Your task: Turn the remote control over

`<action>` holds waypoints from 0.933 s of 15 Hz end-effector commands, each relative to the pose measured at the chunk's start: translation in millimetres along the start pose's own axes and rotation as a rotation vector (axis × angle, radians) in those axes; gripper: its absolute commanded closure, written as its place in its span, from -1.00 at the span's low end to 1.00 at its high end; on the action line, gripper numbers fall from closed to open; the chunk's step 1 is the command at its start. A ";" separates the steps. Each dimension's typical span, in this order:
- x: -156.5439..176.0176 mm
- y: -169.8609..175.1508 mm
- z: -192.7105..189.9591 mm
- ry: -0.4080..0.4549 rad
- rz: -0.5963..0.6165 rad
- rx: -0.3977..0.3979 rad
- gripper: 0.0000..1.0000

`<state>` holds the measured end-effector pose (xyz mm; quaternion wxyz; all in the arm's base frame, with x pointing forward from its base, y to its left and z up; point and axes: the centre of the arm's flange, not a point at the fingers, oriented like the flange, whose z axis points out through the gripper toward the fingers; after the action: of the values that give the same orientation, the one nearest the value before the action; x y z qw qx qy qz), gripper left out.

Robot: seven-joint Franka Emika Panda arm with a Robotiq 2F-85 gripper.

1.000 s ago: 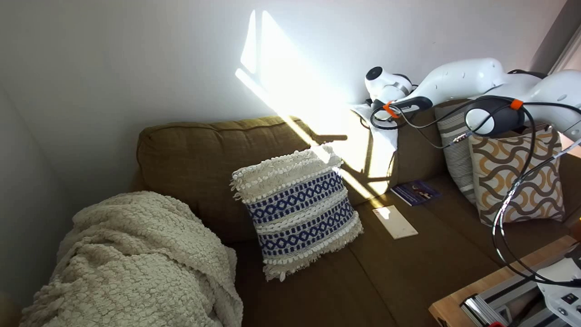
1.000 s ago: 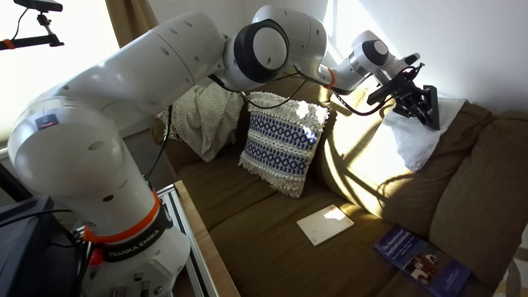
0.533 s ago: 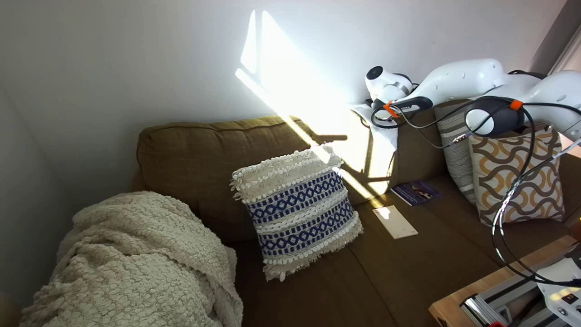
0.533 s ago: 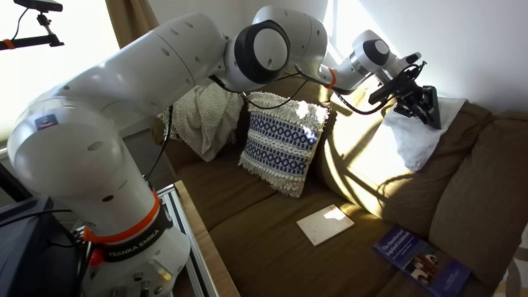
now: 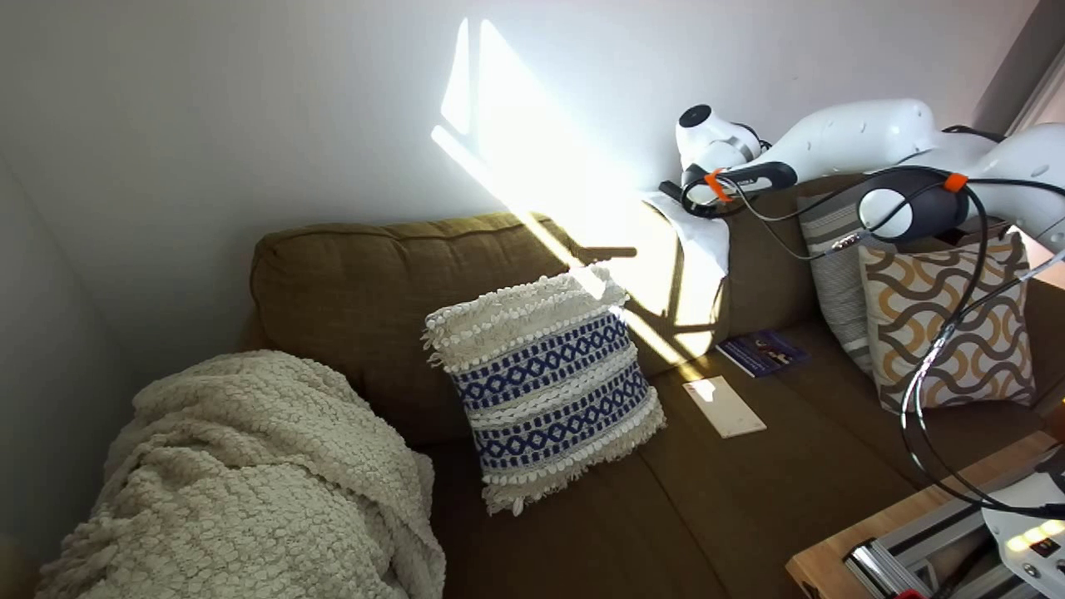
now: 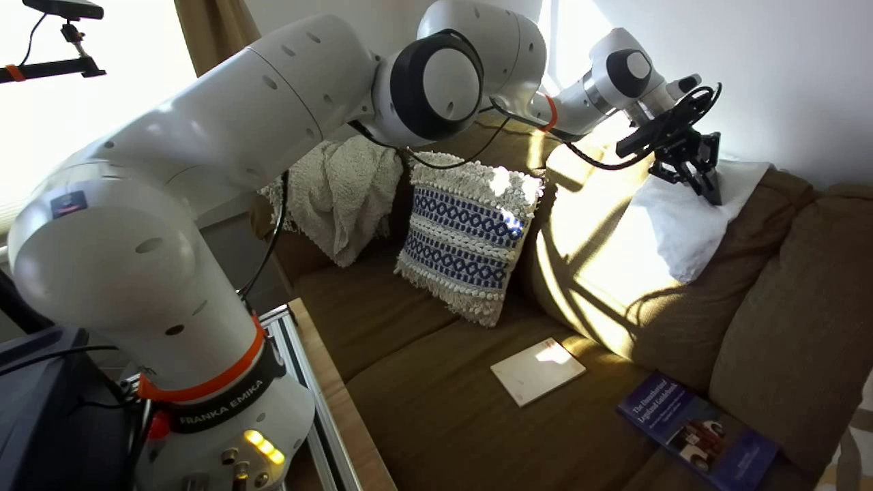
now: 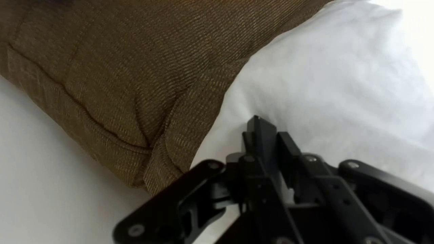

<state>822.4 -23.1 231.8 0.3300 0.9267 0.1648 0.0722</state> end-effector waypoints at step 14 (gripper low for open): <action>15.5 59.2 6.9 0.000 -0.109 0.495 0.90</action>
<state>812.9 -51.3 263.3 0.1326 0.9653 0.2250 0.0088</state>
